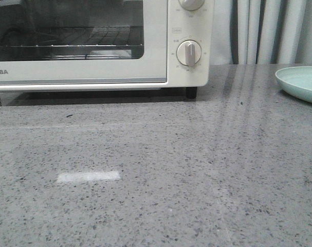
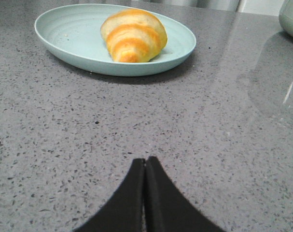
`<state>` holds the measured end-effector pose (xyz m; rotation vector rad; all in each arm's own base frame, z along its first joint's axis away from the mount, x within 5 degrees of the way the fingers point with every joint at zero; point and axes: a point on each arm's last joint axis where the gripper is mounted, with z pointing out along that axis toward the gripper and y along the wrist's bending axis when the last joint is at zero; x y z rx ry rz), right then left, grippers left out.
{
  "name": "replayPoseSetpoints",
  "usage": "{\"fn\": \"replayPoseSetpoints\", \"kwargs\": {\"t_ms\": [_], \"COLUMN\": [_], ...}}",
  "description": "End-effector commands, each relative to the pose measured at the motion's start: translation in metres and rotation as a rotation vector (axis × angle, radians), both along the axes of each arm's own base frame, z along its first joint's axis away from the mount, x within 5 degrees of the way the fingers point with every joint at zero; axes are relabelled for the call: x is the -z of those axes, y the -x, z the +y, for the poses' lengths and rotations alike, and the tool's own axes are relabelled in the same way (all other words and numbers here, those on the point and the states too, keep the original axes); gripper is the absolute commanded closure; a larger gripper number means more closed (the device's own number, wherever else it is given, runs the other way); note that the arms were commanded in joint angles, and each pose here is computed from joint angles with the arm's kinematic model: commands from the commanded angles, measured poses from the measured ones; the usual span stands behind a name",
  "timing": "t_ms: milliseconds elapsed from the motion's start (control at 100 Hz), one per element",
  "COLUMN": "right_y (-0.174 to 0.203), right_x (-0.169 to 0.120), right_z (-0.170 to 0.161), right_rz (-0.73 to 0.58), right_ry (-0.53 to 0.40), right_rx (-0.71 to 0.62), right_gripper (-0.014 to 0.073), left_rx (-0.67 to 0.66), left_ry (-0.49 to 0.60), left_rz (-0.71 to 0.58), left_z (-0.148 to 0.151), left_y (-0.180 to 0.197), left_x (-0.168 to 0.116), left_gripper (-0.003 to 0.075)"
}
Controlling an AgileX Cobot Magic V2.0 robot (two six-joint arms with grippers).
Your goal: Put bread in oven
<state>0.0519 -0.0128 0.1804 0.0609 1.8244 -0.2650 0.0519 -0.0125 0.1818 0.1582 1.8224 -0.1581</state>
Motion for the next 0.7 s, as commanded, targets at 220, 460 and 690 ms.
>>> {"fn": "replayPoseSetpoints", "kwargs": {"t_ms": [220,460,690], "right_y": [0.0,-0.002,0.007], "right_x": [-0.004,-0.034,-0.061], "right_z": [-0.001,0.007,0.021], "right_rz": [-0.07,-0.333,-0.702], "right_ry": [0.104,0.472,0.295], "right_rx": [-0.007,-0.089,-0.199], "right_gripper": [0.0643,0.0643,0.0643], "left_rx": [-0.011,-0.025,-0.062], "left_ry": [0.009,0.105,0.483], "left_rz": [-0.056,-0.151,-0.2], "left_z": [0.001,0.001,0.001], "left_y": [0.0,-0.001,-0.002], "left_x": [0.002,-0.008,-0.02], "left_gripper": [0.0741,0.0741,0.0741]}}
